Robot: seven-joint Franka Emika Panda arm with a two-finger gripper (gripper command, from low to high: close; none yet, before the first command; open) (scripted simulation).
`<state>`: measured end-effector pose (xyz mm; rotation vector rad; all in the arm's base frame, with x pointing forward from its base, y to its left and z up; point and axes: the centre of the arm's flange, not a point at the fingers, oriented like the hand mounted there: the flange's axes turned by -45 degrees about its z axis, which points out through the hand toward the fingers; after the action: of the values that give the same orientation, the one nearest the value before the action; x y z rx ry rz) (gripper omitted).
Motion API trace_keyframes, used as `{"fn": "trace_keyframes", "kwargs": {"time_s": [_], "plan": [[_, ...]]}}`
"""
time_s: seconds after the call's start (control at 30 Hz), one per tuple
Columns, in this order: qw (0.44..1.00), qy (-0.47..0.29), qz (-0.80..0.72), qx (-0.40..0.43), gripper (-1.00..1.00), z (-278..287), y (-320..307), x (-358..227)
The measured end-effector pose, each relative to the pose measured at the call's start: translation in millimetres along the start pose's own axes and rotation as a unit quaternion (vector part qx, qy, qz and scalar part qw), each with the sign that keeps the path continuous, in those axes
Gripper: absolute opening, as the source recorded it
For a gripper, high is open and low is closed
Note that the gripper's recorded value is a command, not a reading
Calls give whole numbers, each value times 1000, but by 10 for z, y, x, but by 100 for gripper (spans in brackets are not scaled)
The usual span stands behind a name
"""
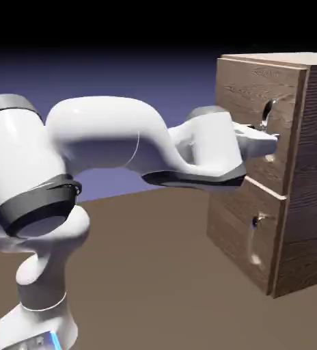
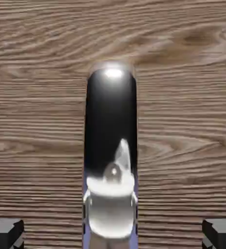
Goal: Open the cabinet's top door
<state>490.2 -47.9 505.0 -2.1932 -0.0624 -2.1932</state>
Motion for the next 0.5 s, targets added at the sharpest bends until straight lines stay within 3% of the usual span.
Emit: {"fn": "trace_keyframes", "kwargs": {"time_s": [0.5], "plan": [[990, 0, 0, -140, -100, -766, -520, 1]]}}
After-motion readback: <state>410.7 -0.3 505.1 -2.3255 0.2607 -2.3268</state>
